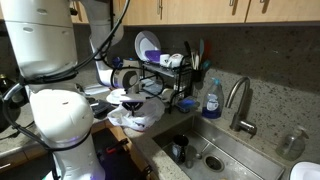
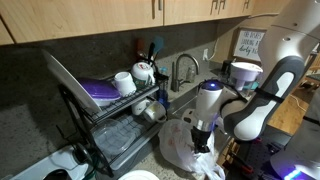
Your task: Take the white object out of the plastic bag and put it on the gray plate
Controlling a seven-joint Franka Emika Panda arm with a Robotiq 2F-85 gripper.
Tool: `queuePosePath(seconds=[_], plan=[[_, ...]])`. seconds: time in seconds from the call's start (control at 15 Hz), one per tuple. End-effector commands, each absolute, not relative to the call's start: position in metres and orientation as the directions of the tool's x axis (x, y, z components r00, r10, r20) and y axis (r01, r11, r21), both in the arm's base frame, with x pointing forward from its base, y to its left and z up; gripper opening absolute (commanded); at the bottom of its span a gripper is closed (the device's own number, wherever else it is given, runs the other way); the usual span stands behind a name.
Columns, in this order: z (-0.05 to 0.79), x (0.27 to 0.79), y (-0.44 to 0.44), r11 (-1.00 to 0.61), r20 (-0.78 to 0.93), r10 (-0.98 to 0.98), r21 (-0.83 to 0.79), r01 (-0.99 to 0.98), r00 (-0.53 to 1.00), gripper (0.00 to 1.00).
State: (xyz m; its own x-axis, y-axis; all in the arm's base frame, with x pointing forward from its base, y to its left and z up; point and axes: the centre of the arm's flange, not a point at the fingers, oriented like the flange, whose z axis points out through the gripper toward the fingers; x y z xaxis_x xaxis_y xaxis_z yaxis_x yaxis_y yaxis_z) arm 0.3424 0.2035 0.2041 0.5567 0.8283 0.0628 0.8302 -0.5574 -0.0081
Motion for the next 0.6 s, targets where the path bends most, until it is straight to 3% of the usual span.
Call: queuePosePath(seconds=[0.0, 0.53], plan=[[0.236, 0.334, 0.199, -0.555, 0.074, 0.830, -0.001, 0.832, 0.553, 0.01], [0.294, 0.336, 0.203, -0.501, 0.072, 0.862, -0.021, 0.865, 0.501, 0.01]])
